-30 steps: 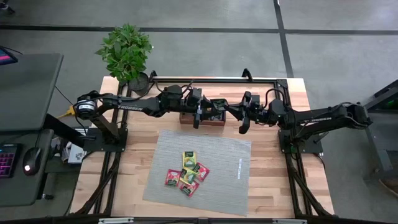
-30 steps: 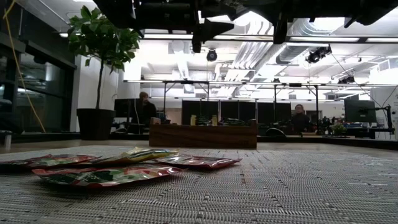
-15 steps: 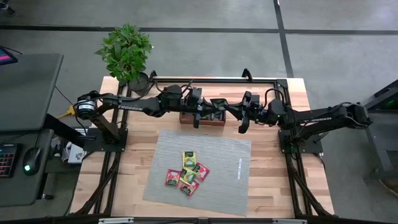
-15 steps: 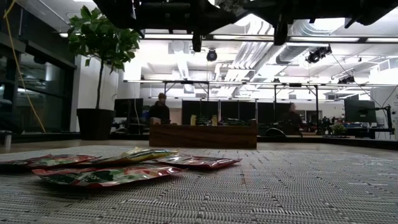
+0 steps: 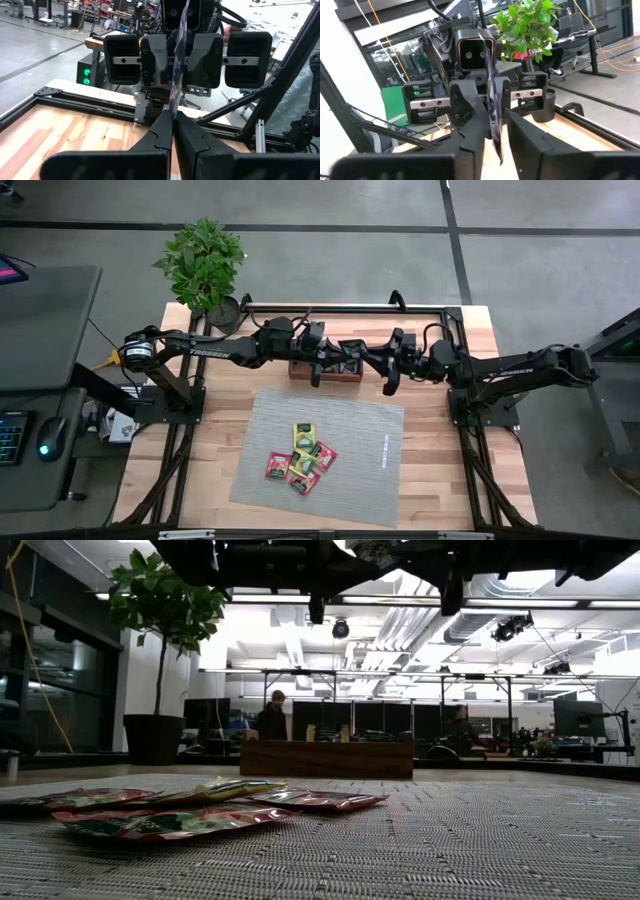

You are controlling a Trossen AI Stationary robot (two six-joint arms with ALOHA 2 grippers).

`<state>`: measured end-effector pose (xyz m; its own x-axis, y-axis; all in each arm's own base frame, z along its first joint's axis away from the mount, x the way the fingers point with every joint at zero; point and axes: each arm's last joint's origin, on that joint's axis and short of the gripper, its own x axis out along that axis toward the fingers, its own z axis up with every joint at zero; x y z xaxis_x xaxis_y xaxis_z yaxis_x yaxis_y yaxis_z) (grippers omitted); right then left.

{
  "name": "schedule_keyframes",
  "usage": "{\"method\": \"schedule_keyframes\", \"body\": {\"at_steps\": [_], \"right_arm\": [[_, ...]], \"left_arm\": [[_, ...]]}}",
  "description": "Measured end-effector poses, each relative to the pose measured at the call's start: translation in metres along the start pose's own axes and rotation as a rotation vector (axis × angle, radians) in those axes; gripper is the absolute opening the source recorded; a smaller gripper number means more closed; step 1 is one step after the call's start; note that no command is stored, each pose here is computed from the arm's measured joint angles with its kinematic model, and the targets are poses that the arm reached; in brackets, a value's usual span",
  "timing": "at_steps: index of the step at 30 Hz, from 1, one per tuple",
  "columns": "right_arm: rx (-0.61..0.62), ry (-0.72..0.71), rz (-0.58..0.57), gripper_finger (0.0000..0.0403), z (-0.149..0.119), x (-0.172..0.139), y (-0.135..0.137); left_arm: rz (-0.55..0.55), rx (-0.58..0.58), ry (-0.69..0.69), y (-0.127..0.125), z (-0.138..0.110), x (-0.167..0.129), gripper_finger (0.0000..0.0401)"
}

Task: Pick & Place Tea
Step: Put the violet tea bag into the right section of the wooden organizer

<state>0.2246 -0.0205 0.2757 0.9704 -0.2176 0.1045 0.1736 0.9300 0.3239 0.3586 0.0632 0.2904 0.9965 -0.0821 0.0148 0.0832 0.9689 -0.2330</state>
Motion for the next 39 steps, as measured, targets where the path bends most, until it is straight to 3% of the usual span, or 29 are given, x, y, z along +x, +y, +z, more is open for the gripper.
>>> {"method": "schedule_keyframes", "body": {"at_steps": [7,13,17,23,28,34,39], "right_arm": [[-0.005,0.006,-0.019,0.0136,0.004,-0.004,-0.003],[0.073,0.031,0.042,0.0153,0.018,-0.017,-0.011],[0.041,0.185,0.056,0.0153,0.038,-0.017,-0.011],[-0.145,0.397,-0.001,0.0154,0.103,-0.007,0.002],[-0.184,0.608,-0.011,0.0154,0.148,0.012,0.009],[-0.253,0.854,0.007,0.0154,0.166,0.053,0.016],[-0.296,0.999,0.021,0.0154,0.161,0.087,0.018]], "left_arm": [[0.006,0.012,0.042,0.001,-0.004,0.0,0.0],[-0.012,0.002,0.083,0.001,-0.008,0.0,0.0],[-0.029,0.001,0.089,0.0,-0.008,0.0,0.0],[-0.024,0.006,0.135,0.001,-0.013,-0.001,0.0],[-0.021,0.01,0.172,0.002,-0.016,-0.001,0.0],[-0.022,0.037,0.201,0.002,-0.019,-0.002,0.0],[-0.014,0.055,0.241,0.003,-0.023,-0.003,0.0]]}}
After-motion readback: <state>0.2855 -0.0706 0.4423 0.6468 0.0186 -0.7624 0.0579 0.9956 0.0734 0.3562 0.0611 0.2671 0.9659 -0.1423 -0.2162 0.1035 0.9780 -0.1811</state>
